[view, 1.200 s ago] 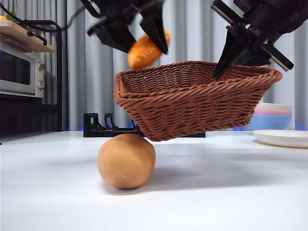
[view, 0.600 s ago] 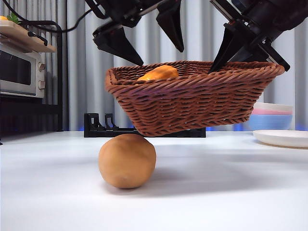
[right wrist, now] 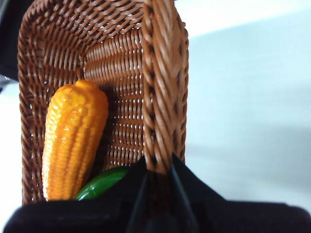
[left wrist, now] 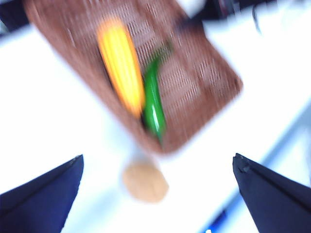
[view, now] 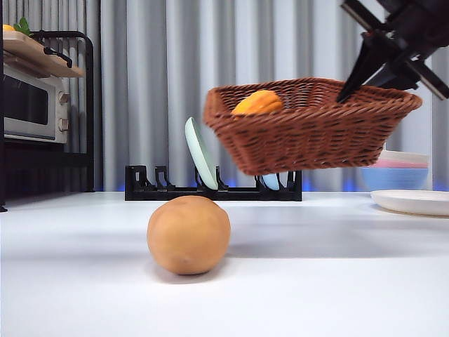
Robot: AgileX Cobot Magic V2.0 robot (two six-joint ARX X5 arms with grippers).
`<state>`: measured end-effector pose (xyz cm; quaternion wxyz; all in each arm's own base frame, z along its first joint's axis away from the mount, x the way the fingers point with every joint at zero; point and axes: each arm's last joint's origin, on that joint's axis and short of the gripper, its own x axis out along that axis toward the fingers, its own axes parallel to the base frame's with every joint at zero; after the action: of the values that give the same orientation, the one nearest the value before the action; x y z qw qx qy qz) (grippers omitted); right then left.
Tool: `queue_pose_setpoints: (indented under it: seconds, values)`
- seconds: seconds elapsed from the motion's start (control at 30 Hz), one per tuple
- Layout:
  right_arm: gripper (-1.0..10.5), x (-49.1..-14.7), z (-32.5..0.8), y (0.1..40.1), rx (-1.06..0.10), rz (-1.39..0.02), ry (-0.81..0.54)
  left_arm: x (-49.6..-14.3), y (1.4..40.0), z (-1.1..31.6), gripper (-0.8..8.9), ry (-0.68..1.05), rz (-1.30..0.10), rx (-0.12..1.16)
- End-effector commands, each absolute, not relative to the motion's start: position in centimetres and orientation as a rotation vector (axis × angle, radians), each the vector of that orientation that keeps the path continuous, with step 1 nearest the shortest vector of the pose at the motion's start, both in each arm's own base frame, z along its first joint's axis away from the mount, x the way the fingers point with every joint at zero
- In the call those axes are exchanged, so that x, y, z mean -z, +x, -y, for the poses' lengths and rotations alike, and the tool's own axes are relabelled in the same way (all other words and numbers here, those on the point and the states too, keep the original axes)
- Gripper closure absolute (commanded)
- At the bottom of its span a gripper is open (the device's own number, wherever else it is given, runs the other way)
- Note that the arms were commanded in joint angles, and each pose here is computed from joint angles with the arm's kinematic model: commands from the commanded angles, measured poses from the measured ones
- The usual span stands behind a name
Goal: Pick up the basket,pick up the corn from the table,pick up the potato from the table,pick up the cucumber from the table,put all items into the basket
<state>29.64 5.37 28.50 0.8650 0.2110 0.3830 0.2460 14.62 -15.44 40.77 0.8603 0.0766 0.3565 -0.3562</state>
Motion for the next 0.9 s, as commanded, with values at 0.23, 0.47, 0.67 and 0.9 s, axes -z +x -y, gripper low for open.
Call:
queue_pose_setpoints:
  seconds: [0.23, 0.47, 0.67, 0.9]
  values:
    - [9.6, -29.8, -2.2, 29.9, -0.494, -0.736, 0.514, -34.0, 13.1, 18.9, 2.17, 0.186, -0.921, 0.8]
    - [9.6, -30.7, -0.1, 29.3, -0.452, -0.689, 0.536, -27.5, 14.8, 19.5, 2.17, 0.11, -0.974, 0.606]
    - [9.6, -31.8, 0.3, 28.4, -0.446, -0.643, 0.525, -24.6, 17.9, 20.9, 2.17, 0.085, -1.023, 0.573]
    - [9.6, -32.6, 0.3, 27.6, -0.452, -0.619, 0.517, -20.6, 21.1, 21.6, 2.18, 0.064, -1.116, 0.53]
